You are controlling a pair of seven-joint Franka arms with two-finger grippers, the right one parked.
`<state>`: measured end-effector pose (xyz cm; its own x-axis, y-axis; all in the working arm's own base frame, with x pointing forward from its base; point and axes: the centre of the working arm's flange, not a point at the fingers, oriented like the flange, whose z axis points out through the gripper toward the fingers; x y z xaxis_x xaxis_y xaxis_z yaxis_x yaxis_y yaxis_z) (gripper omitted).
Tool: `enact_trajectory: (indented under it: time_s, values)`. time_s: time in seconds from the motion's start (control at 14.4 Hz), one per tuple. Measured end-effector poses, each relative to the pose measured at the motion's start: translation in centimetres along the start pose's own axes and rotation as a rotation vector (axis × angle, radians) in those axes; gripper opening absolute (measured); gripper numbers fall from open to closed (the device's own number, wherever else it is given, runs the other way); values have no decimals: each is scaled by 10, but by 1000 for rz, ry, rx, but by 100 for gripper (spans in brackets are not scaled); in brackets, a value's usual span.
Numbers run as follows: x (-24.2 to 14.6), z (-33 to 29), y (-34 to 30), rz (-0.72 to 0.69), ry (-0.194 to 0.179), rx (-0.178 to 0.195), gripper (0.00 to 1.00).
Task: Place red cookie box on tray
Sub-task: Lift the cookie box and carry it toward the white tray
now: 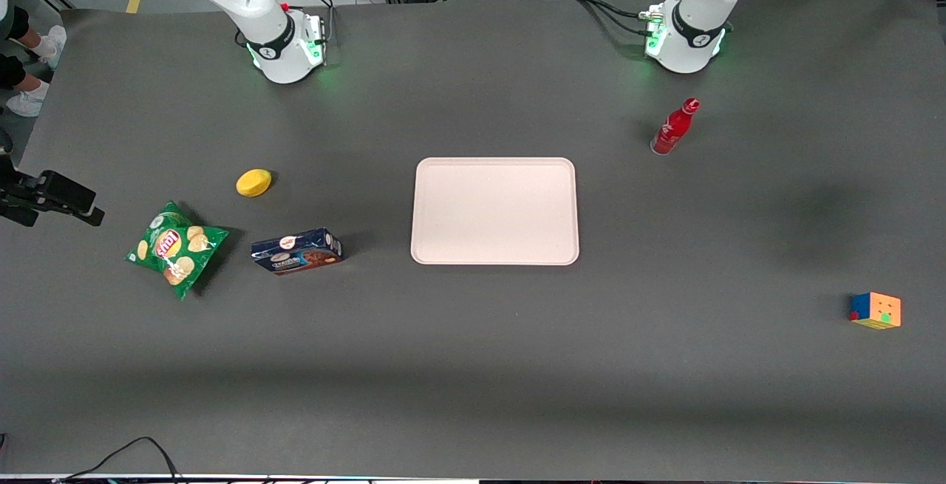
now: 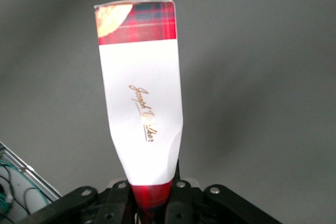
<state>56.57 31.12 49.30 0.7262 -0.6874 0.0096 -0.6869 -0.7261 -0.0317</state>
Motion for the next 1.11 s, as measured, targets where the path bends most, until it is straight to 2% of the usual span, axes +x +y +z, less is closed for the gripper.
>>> enact_trajectory:
  time_s: [0.14, 0.28, 0.42, 0.83, 1.11]
  values:
    - [16, 1, 9, -50, -10, -40, 22]
    - [49, -10, 27, -107, -33, -85, 22]
    - [89, -23, 49, -163, -61, -111, 22]
    - [214, -29, 132, -377, -85, -142, 22]
    - [291, -34, 211, -527, -104, -157, 22]
